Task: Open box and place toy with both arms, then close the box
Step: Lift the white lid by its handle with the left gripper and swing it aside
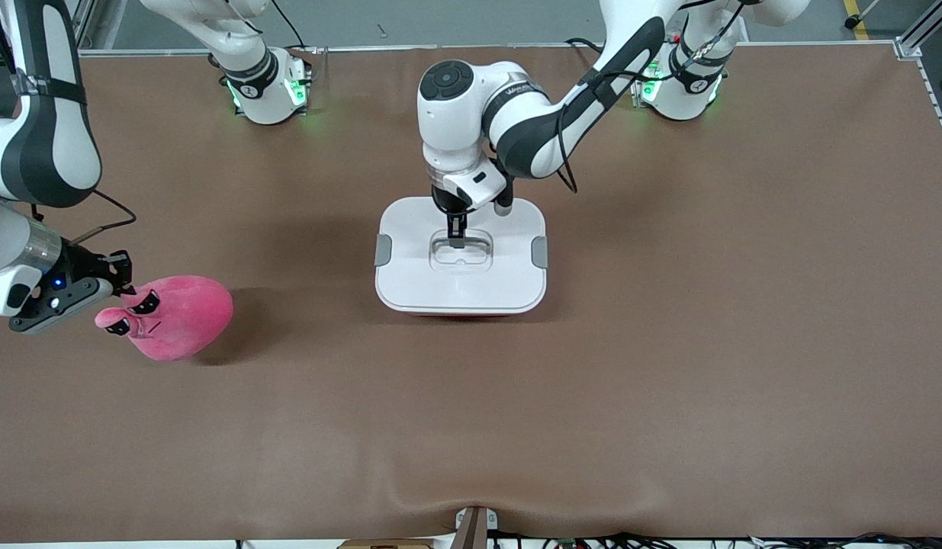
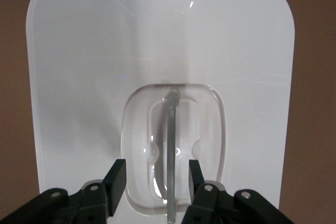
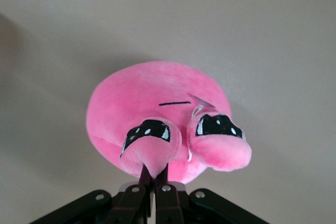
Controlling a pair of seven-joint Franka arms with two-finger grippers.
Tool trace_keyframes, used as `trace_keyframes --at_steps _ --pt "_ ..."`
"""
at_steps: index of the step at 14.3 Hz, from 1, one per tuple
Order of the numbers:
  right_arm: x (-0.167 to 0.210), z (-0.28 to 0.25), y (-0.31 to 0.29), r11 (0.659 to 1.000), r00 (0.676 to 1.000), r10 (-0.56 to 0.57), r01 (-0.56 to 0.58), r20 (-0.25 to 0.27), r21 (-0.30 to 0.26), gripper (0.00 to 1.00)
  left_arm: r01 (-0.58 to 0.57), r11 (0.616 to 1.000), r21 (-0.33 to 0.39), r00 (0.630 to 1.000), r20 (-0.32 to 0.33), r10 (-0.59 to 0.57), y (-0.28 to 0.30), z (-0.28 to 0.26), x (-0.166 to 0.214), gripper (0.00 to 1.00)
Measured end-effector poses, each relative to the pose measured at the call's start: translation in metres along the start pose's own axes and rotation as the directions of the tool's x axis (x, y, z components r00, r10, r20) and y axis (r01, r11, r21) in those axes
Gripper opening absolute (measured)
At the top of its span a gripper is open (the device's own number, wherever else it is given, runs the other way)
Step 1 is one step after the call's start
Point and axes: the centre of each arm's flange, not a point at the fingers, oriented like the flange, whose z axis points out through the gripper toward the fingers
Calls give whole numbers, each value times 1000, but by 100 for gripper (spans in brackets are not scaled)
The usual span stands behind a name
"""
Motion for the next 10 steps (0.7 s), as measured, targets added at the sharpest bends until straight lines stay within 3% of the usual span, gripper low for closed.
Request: trace_keyframes --at_steps 10 --pt "22 -41 -39 989 988 -151 150 -18 -13 5 7 1000 -1 1000 2 -7 4 7 2 41"
